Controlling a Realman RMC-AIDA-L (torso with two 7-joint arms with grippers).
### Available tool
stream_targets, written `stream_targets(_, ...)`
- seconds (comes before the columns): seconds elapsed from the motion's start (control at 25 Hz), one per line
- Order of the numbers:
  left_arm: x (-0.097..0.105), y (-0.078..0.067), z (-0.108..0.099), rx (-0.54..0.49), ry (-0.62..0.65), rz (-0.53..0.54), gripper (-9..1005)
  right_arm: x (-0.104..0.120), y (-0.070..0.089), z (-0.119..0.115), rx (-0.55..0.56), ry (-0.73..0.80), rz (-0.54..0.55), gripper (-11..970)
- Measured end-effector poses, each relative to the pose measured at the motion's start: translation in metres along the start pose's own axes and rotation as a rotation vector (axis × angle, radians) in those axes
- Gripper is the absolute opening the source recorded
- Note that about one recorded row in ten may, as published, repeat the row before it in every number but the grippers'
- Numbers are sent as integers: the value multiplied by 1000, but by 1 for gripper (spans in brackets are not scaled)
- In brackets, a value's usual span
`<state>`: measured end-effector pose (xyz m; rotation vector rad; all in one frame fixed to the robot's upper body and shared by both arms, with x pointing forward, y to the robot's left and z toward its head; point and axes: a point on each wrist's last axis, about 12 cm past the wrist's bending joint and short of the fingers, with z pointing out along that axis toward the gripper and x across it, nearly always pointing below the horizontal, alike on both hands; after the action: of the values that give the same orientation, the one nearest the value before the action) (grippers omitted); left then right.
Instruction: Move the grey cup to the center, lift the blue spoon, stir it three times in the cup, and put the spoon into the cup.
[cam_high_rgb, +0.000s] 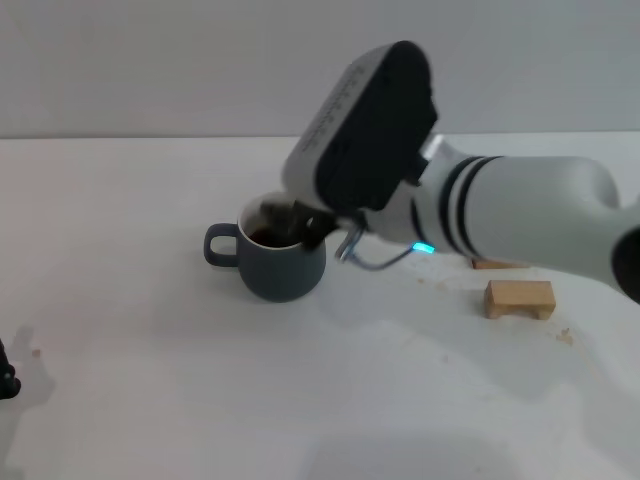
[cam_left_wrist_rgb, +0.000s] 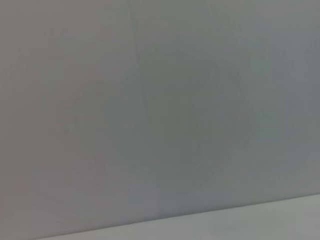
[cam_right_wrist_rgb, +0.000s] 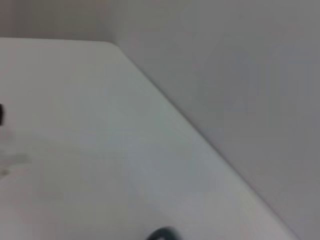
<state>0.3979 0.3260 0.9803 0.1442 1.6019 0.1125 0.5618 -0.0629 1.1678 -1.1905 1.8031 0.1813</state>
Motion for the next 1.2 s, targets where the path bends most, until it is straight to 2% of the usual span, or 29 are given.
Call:
stream_targets(0.04, 0, 0, 0, -3, 0, 0, -2, 4, -5, -2, 45, -29, 3, 349)
stream_targets(0.08, 0, 0, 0, -3, 0, 0, -2, 16, -15, -11, 144, -110, 32, 378)
stream_targets(0.12, 0, 1, 0, -5, -1, -1, -2, 16, -15, -11, 144, -110, 32, 407)
stream_targets(0.16, 0, 2, -1, -10, -3, -1, -2, 22, -20, -15, 190, -158, 46, 436)
stream_targets(0.24, 0, 3, -2, -15, -5, -3, -2, 41, -27, -31, 310, -297, 92, 434)
stream_targets(0.28, 0, 3, -2, -17, -6, -4, -2, 65, -28, -48, 426, -413, 126, 437)
stream_targets(0.32, 0, 3, -2, -17, -6, -4, -2, 65, -28, -48, 426, -413, 126, 440)
stream_targets(0.44, 0, 3, -2, -20, -7, -3, -2, 107, -22, -72, 592, -553, 153, 450)
stream_targets(0.48, 0, 4, -2, -26, -7, -2, -2, 136, -14, -85, 680, -607, 172, 453)
stream_targets(0.52, 0, 4, -2, -26, -7, -2, -2, 136, -14, -85, 680, -607, 172, 456)
stream_targets(0.64, 0, 6, -3, -40, -7, -4, -2, 173, -4, -102, 804, -649, 246, 466)
stream_targets(0.68, 0, 8, -5, -54, -7, -5, -2, 194, 3, -114, 893, -656, 307, 469)
stream_targets(0.72, 0, 8, -5, -54, -7, -5, -2, 194, 3, -114, 893, -656, 307, 472)
stream_targets(0.76, 0, 10, -6, -64, -6, -4, -2, 216, 8, -123, 961, -620, 357, 475)
stream_targets(0.84, 1, 15, -7, -85, -3, 2, -2, 224, 10, -126, 986, -600, 378, 482)
stream_targets(0.88, 2, 18, -9, -102, 2, 5, -2, 240, 16, -132, 1030, -553, 423, 485)
stream_targets(1.12, 3, 23, -14, -135, 10, 6, -2, 257, 31, -138, 1041, -531, 425, 504)
stream_targets(1.2, 4, 25, -15, -144, 14, 6, -2, 257, 34, -141, 1054, -569, 454, 578)
